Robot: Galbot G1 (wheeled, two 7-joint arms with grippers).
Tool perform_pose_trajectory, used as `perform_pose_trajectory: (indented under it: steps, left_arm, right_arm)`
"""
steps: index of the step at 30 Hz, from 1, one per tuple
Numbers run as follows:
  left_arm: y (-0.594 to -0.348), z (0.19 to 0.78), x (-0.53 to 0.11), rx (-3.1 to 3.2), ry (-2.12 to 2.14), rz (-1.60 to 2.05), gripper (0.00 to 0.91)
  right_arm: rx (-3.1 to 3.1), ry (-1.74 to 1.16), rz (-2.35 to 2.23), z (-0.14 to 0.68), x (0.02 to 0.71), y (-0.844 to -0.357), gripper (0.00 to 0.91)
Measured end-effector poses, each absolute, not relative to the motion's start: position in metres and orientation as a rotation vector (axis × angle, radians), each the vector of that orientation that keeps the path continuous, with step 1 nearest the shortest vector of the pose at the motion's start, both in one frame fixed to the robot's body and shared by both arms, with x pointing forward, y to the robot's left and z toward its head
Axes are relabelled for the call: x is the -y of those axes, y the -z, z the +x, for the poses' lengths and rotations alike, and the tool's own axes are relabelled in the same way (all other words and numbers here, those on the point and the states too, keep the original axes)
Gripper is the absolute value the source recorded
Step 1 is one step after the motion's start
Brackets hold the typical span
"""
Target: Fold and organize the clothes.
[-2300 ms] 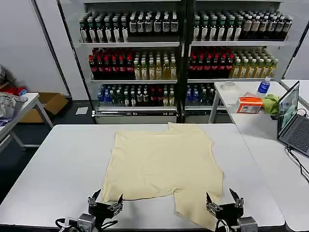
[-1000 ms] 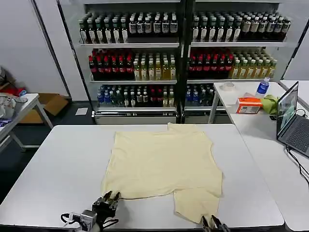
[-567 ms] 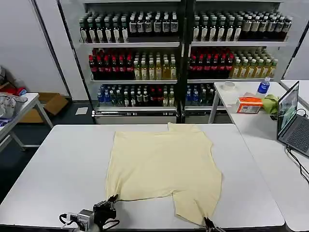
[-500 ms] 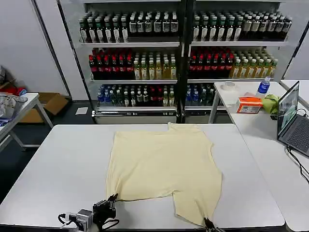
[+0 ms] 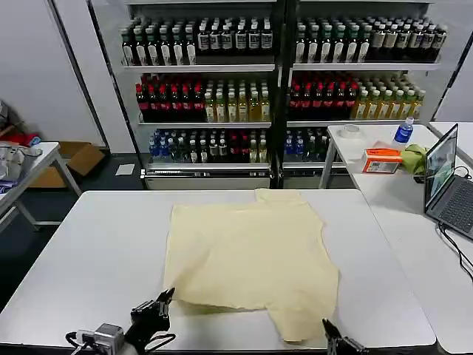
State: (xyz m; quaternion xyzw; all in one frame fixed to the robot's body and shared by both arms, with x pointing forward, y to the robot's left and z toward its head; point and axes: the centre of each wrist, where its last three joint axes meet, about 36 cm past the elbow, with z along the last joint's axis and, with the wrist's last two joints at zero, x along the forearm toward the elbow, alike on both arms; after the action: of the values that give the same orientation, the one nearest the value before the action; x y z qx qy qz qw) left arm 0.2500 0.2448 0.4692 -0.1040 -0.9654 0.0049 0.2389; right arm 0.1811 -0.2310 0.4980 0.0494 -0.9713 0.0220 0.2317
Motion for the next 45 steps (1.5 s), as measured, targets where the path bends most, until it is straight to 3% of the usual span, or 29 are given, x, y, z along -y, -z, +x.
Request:
perform_pose_trajectory:
  steps: [11,25,45]
  left_arm:
    - [-0.479,0.258,-0.257,2.682,0.038,-0.296,0.010]
    - [-0.454,0.280,-0.267,2.638,0.249,-0.307,0.010]
    - [-0.437,0.316,-0.281,2.639,0.514,-0.336,0.010]
  right_arm:
    - [2.739,-0.046,0.148,0.206,0.239,-0.503,0.000]
    - [2.787,-0.098,0.237,0.260,0.253,-0.493,0.000]
    - [2.790,-0.215,0.305,0.343,0.260,-0.479,0.000]
